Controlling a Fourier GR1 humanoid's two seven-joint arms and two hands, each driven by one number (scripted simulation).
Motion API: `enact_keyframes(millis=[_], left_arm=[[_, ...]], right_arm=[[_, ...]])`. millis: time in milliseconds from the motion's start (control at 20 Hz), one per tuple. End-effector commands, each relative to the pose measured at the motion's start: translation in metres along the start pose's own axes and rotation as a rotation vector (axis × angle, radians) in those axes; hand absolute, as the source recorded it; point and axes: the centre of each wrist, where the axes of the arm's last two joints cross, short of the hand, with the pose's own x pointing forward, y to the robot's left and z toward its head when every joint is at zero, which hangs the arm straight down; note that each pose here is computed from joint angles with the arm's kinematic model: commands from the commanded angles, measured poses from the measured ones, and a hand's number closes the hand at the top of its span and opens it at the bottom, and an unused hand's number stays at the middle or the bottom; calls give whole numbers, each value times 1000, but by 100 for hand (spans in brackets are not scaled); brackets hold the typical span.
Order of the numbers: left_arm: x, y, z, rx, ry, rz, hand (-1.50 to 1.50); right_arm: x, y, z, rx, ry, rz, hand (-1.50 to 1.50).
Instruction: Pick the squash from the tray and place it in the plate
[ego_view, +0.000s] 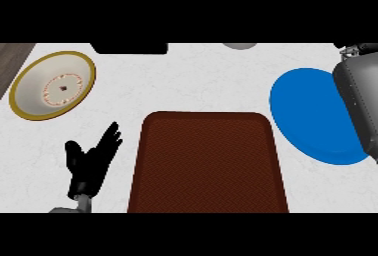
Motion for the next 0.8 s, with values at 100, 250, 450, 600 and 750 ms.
enact_keyframes(millis=[100,250,450,600,750], left_arm=[[-2,6,0,22,11,13,0],[1,1,1,19,9,16,0],[-7,4,3,38,16,20,0],[-7,12,3,22,10,6,0],[-1,3,3,23,12,13,0]], right_arm=[[-47,29,-8,-122,333,-84,150],[-74,43,-4,-142,377,-77,150],[-111,55,-2,-199,438,-86,150],[-131,63,14,-215,470,-90,150],[-149,71,17,-112,665,-43,150]])
